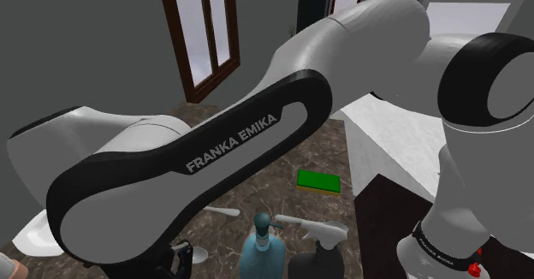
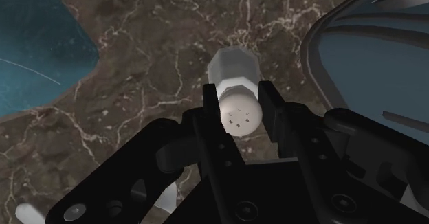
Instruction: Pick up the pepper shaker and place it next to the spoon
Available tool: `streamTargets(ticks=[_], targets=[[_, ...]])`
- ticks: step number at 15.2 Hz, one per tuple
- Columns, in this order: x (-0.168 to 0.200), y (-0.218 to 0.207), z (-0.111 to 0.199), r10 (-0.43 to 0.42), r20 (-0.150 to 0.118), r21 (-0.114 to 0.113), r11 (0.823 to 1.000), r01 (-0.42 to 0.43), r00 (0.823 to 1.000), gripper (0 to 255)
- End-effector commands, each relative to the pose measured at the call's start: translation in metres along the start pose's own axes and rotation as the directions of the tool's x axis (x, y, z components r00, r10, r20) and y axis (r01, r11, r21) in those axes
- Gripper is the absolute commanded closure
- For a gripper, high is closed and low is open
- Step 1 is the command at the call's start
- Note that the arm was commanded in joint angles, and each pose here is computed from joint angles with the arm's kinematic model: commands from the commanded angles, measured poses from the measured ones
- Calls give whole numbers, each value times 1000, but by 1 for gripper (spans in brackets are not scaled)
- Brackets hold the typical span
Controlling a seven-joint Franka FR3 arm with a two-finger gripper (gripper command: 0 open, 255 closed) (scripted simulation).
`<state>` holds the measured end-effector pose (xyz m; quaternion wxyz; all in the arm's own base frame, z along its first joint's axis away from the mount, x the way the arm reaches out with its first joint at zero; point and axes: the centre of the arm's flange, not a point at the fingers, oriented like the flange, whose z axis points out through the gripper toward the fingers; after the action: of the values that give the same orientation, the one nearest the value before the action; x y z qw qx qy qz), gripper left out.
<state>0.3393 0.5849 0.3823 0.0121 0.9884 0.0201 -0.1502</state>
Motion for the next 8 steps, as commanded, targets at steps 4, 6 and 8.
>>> streamTargets(ticks=[4,6,8], targets=[[0,0,0,0,0,0,1000,0,1000,0],[0,0,0,0,0,0,1000,0,1000,0],[0,0,-26,0,0,0,1000,0,1000,0]])
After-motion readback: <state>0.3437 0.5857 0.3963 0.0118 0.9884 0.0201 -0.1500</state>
